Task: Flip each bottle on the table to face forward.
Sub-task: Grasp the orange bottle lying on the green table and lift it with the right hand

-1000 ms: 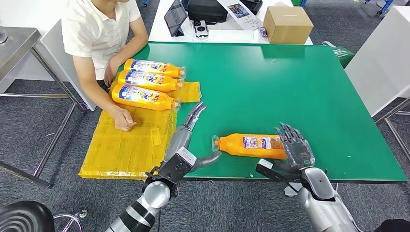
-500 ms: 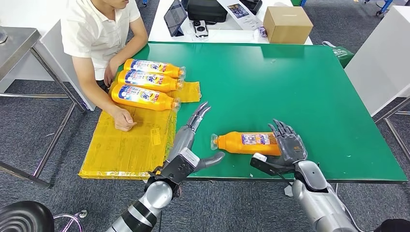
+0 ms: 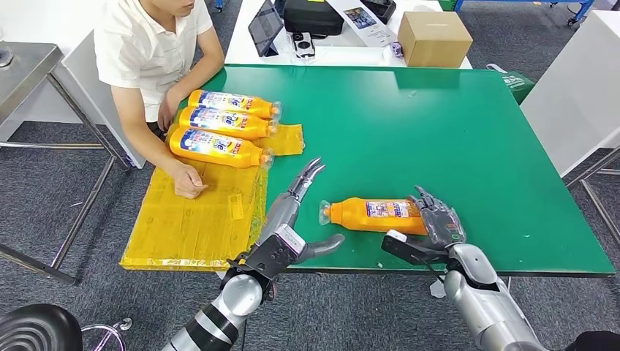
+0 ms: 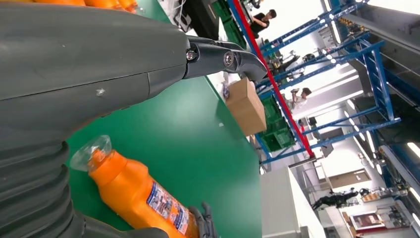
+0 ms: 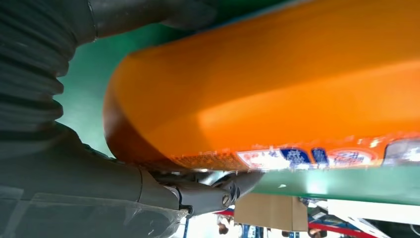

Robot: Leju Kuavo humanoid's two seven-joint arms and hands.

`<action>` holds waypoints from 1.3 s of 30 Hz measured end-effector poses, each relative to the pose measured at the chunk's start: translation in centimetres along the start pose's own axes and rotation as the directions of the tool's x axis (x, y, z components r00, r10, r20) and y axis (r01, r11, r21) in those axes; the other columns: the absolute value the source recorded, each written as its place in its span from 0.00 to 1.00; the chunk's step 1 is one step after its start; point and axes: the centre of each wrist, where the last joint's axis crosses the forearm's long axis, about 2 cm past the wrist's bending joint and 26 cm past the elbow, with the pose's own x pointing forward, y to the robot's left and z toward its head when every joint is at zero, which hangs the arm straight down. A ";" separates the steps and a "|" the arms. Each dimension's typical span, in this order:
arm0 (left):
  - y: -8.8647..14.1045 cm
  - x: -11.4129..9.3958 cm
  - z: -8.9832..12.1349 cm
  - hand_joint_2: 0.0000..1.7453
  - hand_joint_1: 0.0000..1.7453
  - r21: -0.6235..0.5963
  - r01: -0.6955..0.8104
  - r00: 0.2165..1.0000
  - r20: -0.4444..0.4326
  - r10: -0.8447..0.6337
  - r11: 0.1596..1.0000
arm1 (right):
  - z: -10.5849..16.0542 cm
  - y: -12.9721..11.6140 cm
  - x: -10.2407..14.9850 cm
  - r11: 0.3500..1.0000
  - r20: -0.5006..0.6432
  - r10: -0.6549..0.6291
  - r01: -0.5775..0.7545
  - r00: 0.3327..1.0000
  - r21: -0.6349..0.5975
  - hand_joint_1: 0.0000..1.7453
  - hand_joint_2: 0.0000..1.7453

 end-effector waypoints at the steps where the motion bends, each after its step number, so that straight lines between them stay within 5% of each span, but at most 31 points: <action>1: 0.0 0.0 0.0 1.00 0.00 -0.002 -0.003 1.000 -0.001 0.003 1.000 | -0.1 -0.1 -0.2 1.000 -0.003 -0.001 0.001 1.000 0.005 0.86 1.00; 12: 0.0 0.0 -0.1 1.00 0.00 -0.006 -0.007 1.000 -0.001 0.007 1.000 | -0.3 -0.5 -1.0 1.000 -0.015 0.008 -0.008 1.000 0.024 0.86 1.00; 17: 0.0 0.0 -0.1 1.00 0.00 -0.006 -0.008 1.000 -0.001 0.008 1.000 | -0.2 -0.5 -1.2 1.000 -0.016 0.012 -0.011 1.000 0.028 1.00 1.00; 27: 0.0 0.1 -0.2 1.00 0.00 -0.009 -0.027 1.000 0.001 0.027 1.000 | -0.1 -0.8 -2.1 1.000 -0.008 0.014 -0.014 1.000 0.025 1.00 1.00; 32: -0.2 0.1 -0.1 1.00 0.00 0.052 -0.110 0.994 0.010 0.109 0.993 | 0.6 0.0 -2.0 0.981 0.058 -0.195 0.196 0.979 -0.010 1.00 1.00; 39: -1.9 -0.6 2.3 1.00 0.00 0.264 -0.491 0.844 -0.091 0.528 0.830 | 2.6 2.0 0.8 0.815 0.126 -0.545 0.559 0.829 -0.152 1.00 1.00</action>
